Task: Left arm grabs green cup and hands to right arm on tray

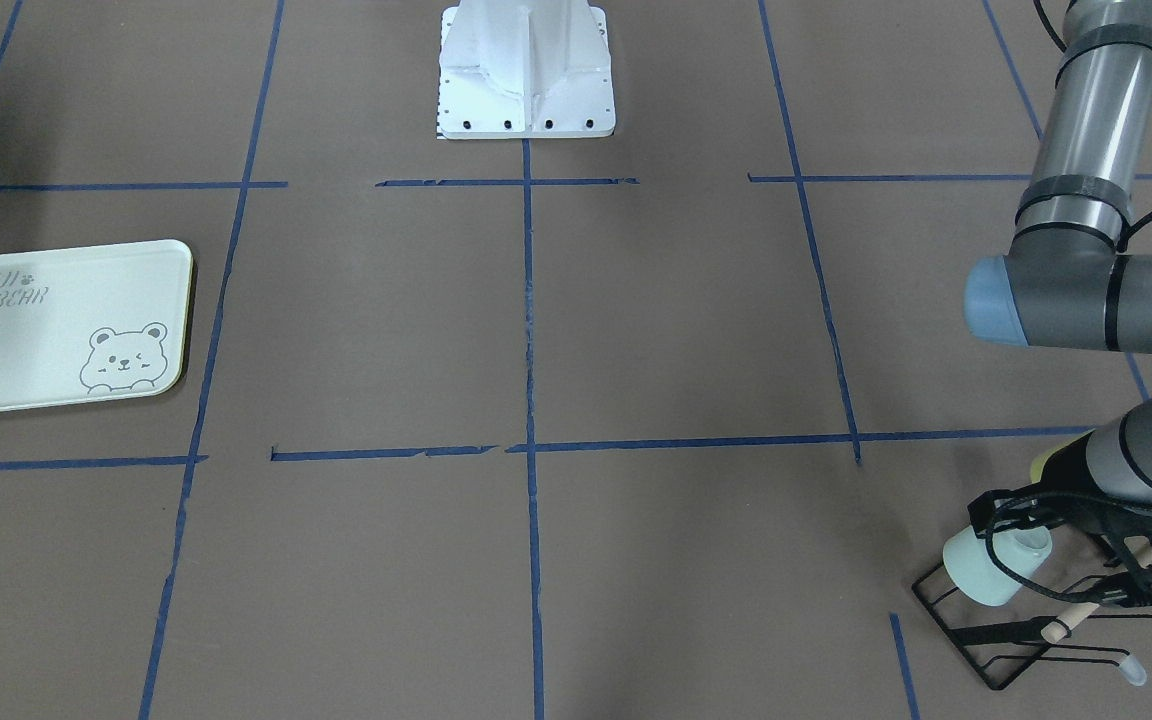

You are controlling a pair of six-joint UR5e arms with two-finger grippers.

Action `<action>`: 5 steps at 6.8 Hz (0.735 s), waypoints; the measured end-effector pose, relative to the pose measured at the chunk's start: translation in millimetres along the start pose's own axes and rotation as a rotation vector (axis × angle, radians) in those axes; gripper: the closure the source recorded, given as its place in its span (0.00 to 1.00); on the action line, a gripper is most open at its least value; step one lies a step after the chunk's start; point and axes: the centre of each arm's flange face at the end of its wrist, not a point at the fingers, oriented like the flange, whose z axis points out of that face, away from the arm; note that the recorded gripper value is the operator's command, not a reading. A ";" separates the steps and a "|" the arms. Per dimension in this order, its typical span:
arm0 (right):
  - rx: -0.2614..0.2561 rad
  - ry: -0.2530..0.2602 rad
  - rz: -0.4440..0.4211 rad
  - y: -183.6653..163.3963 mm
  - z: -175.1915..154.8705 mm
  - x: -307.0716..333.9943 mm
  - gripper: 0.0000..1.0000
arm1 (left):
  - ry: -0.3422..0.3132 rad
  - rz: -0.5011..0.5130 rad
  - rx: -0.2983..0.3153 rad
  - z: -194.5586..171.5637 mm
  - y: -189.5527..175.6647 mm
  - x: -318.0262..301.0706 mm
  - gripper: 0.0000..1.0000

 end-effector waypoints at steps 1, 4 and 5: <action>0.000 -0.006 -0.001 -0.1 0.2 -0.8 0.00 | 0.001 0.000 0.002 -1.9 -0.4 -0.5 0.94; -0.002 -0.026 -0.004 -0.6 1.5 -4.1 0.00 | 0.025 0.016 0.058 -34.9 10.7 -10.9 0.98; -0.005 -0.029 -0.006 -1.0 2.9 -5.3 0.00 | 0.037 0.025 0.080 -47.6 22.3 -16.6 0.98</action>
